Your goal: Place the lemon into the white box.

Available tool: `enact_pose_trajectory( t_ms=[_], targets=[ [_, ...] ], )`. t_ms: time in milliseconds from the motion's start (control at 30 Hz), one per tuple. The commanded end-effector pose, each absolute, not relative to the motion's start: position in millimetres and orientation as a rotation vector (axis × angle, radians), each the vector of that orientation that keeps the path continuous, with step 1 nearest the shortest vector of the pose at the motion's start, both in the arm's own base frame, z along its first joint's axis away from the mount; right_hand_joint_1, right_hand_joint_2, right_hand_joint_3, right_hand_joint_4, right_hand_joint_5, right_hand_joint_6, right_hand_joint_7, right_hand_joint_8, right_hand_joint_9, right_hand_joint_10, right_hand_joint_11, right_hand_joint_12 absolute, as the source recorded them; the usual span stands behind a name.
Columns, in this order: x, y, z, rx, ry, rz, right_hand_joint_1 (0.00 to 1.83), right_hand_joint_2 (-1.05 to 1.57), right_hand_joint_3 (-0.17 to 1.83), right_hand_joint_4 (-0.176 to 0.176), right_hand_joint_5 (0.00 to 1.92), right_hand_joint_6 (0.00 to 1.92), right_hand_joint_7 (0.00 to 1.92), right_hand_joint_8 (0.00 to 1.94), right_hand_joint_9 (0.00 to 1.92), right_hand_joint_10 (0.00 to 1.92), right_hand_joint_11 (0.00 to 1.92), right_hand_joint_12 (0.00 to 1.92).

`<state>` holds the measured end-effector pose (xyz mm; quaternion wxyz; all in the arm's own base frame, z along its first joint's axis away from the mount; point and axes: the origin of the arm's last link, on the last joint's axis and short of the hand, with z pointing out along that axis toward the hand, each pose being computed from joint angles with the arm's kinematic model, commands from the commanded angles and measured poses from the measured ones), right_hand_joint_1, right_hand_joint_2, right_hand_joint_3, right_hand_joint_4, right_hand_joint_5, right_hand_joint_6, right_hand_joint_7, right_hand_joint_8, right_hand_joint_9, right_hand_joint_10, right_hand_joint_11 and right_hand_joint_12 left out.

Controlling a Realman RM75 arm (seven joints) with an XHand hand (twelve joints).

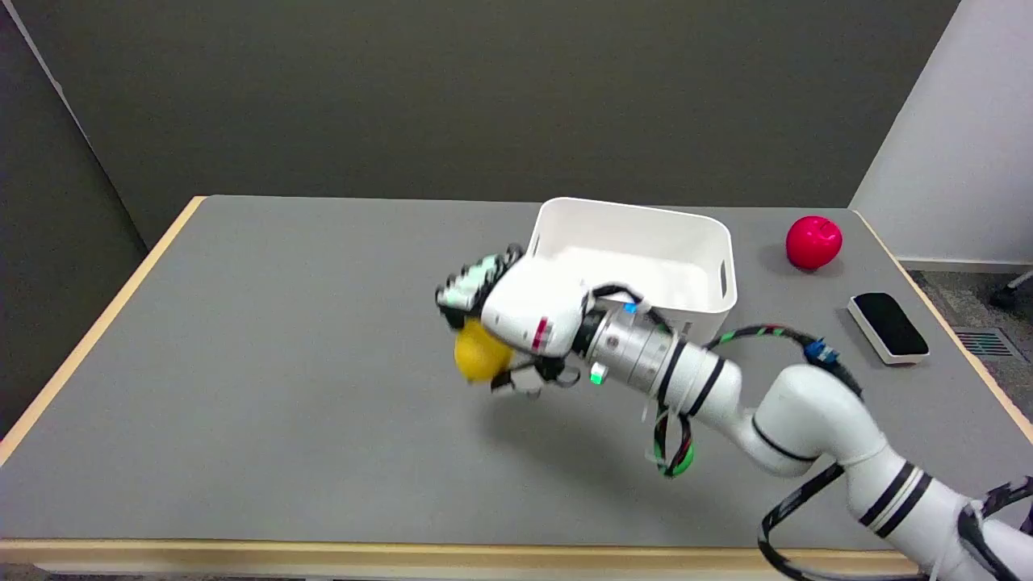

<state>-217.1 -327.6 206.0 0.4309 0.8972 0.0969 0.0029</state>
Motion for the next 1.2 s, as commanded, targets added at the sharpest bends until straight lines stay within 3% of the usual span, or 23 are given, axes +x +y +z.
enact_pose_trajectory(
  t_ms=[33,100,167,300,533,600,633,800,867,933,1067,1200],
  targets=[
    [-92.5,-343.2,270.8,1.972,0.604,0.217,1.32,1.14,0.24,-0.125,0.57,1.59,0.78,1.36,0.73,1.53,0.72,1.63],
    [-88.4,-350.5,288.5,1.887,0.587,0.2,1.33,1.05,0.41,-0.121,0.59,1.6,0.79,1.37,0.74,1.54,0.69,1.73],
    [-86.9,-359.8,310.7,1.794,0.559,0.18,1.32,1.16,0.21,-0.111,0.57,1.59,0.77,1.35,0.72,1.54,0.75,1.61],
    [-94.7,-378.7,347.7,1.658,0.479,0.138,1.31,1.16,0.21,-0.107,0.56,1.6,0.76,1.36,0.71,1.55,0.74,1.63],
    [-146.2,-416.5,408.7,1.47,0.246,0.023,1.33,1.04,0.44,-0.12,0.59,1.61,0.78,1.38,0.74,1.56,0.69,1.73],
    [-173.5,-422.6,424.2,1.435,0.143,0.005,1.32,1.13,0.25,-0.115,0.58,1.59,0.77,1.36,0.73,1.54,0.74,1.63],
    [-185.4,-423.3,428.6,1.426,0.105,-0.002,1.32,1.12,0.27,-0.113,0.58,1.59,0.77,1.36,0.73,1.55,0.73,1.64],
    [-219.1,-411.0,425.0,1.44,0.027,-0.016,1.28,1.28,0.1,-0.095,0.45,1.69,0.63,1.53,0.64,1.74,0.45,1.87],
    [-226.7,-403.6,422.8,1.442,-0.018,0.016,0.95,0.8,0.86,-0.031,0.29,0.82,0.42,0.69,0.43,1.13,0.21,1.44],
    [-231.6,-397.1,421.6,1.453,-0.064,0.061,0.73,0.69,1.0,-0.018,0.22,0.48,0.28,0.46,0.27,0.83,0.08,1.15],
    [-237.7,-379.7,415.1,1.524,-0.136,0.186,0.56,0.58,0.95,0.016,0.05,0.33,0.04,0.15,0.01,0.49,0.0,0.85],
    [-241.0,-362.6,409.9,1.561,-0.174,0.255,0.54,0.6,0.91,0.022,0.02,0.26,0.0,0.04,0.0,0.27,0.0,0.67]
  ],
)
